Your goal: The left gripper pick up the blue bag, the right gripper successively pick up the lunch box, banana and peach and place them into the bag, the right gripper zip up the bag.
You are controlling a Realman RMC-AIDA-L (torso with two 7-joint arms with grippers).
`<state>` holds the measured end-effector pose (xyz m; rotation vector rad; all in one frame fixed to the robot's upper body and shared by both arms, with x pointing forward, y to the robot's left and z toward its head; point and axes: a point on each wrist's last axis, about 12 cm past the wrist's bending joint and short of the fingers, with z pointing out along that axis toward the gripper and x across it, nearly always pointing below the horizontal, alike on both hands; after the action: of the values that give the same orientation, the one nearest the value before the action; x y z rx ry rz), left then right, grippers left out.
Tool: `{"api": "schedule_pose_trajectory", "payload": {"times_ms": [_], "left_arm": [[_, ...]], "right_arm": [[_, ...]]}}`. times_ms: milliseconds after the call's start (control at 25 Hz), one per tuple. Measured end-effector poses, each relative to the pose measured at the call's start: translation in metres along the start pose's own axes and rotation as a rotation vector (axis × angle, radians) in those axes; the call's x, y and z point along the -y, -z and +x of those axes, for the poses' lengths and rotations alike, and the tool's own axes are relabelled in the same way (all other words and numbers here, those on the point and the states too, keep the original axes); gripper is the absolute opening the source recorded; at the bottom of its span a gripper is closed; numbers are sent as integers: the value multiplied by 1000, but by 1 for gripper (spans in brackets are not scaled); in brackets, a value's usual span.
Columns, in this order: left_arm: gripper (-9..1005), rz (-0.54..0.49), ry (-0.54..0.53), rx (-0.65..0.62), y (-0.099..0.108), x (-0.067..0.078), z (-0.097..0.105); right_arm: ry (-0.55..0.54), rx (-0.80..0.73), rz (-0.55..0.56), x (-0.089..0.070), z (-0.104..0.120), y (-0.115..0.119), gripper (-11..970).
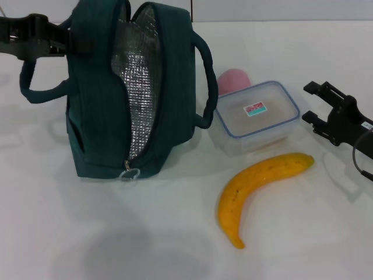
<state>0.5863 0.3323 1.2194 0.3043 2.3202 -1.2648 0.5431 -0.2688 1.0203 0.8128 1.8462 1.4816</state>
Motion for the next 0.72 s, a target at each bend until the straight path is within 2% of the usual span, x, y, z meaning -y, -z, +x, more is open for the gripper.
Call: {"api": "schedule_pose_trajectory", "payload": {"times_ms": [720], "left_arm": [[39, 18, -34, 2, -6, 3, -2]], "right_arm": [[46, -64, 6, -20, 2, -34, 705]]}}
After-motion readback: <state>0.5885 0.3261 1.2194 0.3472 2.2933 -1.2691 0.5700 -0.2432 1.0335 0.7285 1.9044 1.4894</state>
